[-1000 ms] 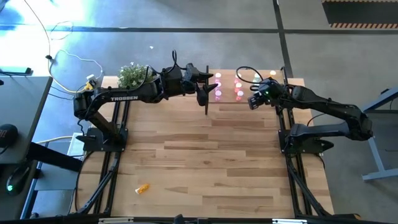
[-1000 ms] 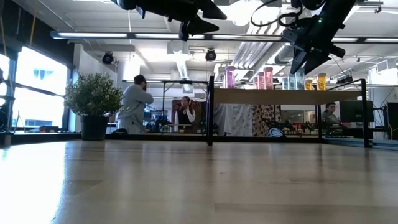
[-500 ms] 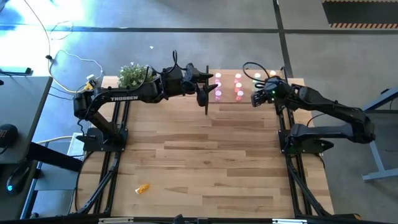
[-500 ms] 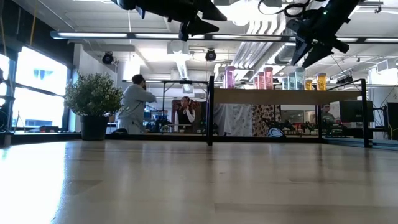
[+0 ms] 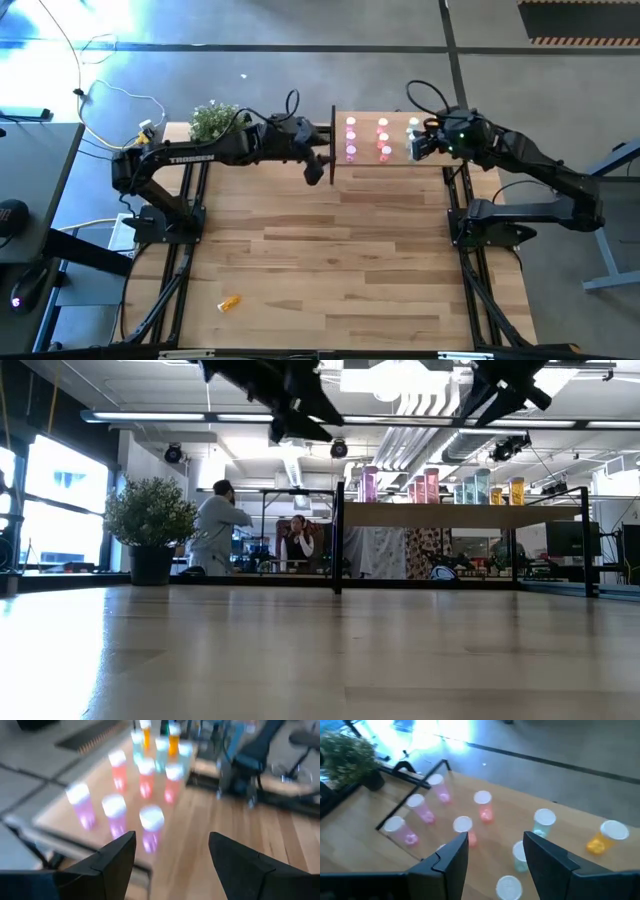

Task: Pick and place medicine bottles onto shelf by color
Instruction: Put the orange pill bottle on the shelf aligned with the other orange pill bottles

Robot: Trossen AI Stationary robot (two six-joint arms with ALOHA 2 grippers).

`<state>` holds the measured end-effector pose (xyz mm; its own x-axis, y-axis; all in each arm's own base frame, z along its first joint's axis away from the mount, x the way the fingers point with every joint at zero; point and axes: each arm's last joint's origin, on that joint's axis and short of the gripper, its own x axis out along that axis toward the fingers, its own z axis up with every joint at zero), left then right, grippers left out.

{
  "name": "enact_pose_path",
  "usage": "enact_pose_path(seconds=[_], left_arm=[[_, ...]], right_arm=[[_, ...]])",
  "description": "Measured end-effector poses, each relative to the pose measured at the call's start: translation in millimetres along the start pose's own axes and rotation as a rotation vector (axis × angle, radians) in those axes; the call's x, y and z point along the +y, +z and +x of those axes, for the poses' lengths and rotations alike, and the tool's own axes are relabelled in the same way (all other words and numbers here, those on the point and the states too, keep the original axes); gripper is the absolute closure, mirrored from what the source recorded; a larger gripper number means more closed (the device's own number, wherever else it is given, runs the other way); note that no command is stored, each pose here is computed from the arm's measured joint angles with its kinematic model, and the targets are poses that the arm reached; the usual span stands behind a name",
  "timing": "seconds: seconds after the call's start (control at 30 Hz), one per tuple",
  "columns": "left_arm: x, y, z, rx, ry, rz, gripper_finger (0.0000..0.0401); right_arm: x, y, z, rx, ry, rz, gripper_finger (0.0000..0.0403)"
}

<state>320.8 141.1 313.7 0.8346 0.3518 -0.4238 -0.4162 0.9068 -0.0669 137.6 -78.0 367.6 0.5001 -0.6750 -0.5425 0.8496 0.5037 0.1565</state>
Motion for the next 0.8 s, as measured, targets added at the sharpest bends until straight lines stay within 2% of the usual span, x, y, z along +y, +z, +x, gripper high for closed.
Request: enact_pose_path(seconds=[0.2, 0.43, 0.8], left_arm=[[-17, -14, -27, 0.210, -0.029, -0.011, 0.0158], [-52, -34, -62, 0.445, -0.076, -0.084, 0.0158], [-120, -100, -109, 0.816, -0.085, -0.189, 0.0158]], right_arm=[[1, 1, -2, 0.020, 0.040, -0.007, 0.0222], [1, 0, -3, 0.032, 0.041, -0.038, 0.0222], [1, 0, -3, 0.030, 0.042, -0.074, 0.0222]])
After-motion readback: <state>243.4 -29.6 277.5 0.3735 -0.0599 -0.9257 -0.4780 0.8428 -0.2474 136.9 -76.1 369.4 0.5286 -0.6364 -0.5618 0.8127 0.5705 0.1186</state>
